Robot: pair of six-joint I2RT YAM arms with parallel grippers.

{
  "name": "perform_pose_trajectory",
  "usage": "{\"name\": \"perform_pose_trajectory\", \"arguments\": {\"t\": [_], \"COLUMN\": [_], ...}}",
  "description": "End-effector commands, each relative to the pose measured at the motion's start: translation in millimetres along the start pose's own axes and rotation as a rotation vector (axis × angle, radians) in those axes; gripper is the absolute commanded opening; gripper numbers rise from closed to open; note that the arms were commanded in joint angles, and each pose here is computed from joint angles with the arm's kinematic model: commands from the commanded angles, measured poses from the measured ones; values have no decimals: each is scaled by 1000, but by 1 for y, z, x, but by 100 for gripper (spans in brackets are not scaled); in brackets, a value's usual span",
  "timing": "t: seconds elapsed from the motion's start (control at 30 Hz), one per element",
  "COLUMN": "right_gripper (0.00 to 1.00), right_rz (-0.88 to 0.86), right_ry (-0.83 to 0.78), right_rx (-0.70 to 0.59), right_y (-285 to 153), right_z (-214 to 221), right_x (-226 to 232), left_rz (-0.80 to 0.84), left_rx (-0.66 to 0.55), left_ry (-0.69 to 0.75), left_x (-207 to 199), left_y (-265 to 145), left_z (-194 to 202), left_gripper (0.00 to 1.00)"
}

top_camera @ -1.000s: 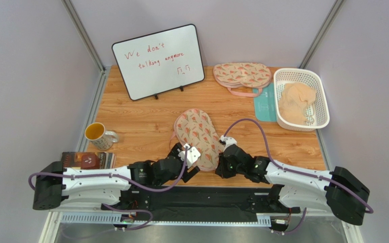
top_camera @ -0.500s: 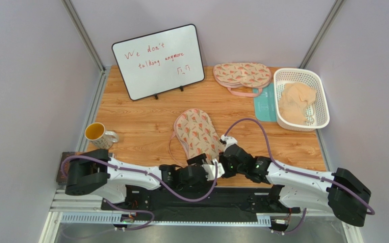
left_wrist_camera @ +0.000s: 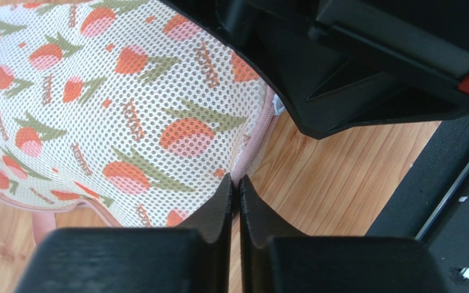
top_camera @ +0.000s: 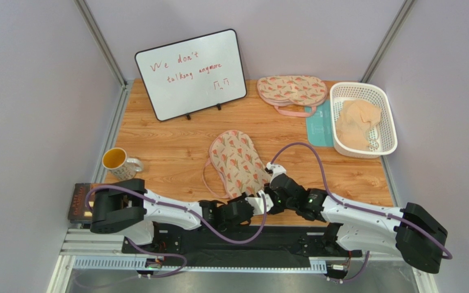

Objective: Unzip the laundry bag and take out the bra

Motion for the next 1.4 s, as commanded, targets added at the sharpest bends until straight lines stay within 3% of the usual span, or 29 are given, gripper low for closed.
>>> {"name": "perform_pose_trajectory", "arguments": {"t": [0.0,0.83,0.87,1.03,1.07,1.1,1.23,1.37], "right_gripper": [0,0,0,0,0,0,0,0], "right_rz": [-7,72,67,42,35,34,31,29], "right_ry": [5,40,40,41,43,46,49,47], "right_rx": [-57,-84,-83,-83,-87,-88,-90,-90], "right_y": [-3,-16,-16,-15,-15,-16,-16,-16], "right_z": [-17,-27,-27,-26,-27,-26,-27,-27], "right_x": [7,-22,-21,-17,-16,-16,-15,-15], "left_rz": [-50,-169,-150,-64,-59,-55,-29,-22], "left_rx": [-10,36,39,-16,-25,-54,-127,-103], "left_ry": [-23,-168,-174,-166,-152,-161,-125,-67], "left_x": [6,51,48,31,29,27,14,-1], "left_y": [-1,-54,-54,-54,-54,-54,-50,-30], "left_z": [-4,41,40,10,5,-12,-51,-59], "left_gripper": [0,2,22,69,88,97,100,100]}}
Point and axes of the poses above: each gripper's point midway between its finger pads, its own y axis out along the fingers, its own x axis along the line the jaws close on, z = x × y, the point moved 1 cm from there along -y, back along the fingers, and after that the axes turned 9 degrees about -y, right-handed, at the moved point
